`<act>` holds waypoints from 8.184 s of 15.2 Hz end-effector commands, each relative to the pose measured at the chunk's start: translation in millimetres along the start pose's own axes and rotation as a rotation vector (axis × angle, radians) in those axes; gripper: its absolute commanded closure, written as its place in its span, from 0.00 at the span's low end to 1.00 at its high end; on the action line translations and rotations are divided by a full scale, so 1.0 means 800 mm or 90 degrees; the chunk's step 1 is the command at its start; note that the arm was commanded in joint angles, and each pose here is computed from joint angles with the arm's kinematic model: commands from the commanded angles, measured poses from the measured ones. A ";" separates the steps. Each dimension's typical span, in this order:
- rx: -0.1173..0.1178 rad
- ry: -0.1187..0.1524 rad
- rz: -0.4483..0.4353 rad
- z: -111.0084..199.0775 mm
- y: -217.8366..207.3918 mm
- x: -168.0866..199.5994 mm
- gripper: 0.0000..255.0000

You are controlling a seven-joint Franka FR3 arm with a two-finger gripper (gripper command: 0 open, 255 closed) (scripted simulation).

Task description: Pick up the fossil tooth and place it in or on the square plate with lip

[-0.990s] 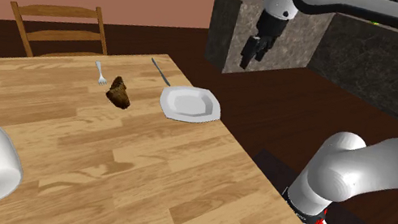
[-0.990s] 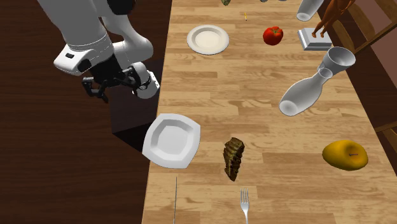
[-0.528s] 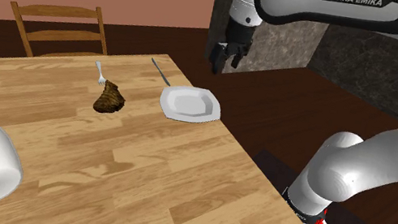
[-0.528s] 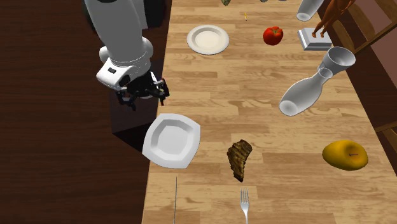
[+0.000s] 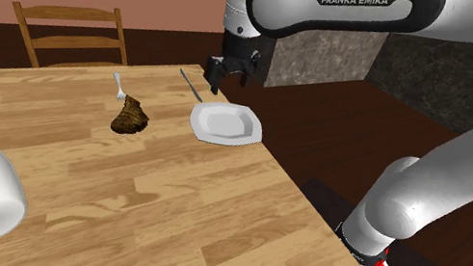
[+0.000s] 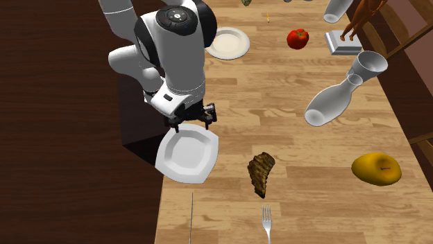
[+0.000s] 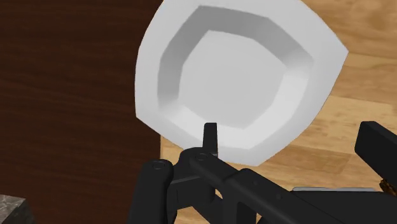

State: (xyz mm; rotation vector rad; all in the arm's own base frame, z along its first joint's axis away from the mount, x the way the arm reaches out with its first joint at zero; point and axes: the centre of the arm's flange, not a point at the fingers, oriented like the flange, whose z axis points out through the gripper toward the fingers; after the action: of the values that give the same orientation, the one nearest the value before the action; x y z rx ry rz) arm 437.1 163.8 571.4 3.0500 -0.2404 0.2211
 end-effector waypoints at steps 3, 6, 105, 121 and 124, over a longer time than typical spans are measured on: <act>-0.005 -0.008 0.037 0.022 -0.064 0.033 0.00; -0.009 -0.014 0.063 0.038 -0.105 0.059 0.00; -0.046 0.000 0.072 0.041 -0.072 0.103 1.00; 0.050 -0.093 0.147 0.098 -0.060 0.019 0.00; 0.050 -0.093 0.147 0.115 -0.061 0.016 0.00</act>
State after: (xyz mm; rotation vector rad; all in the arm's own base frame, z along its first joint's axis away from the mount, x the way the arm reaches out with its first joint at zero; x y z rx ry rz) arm 469.8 201.7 482.7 3.1148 -0.6088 0.0184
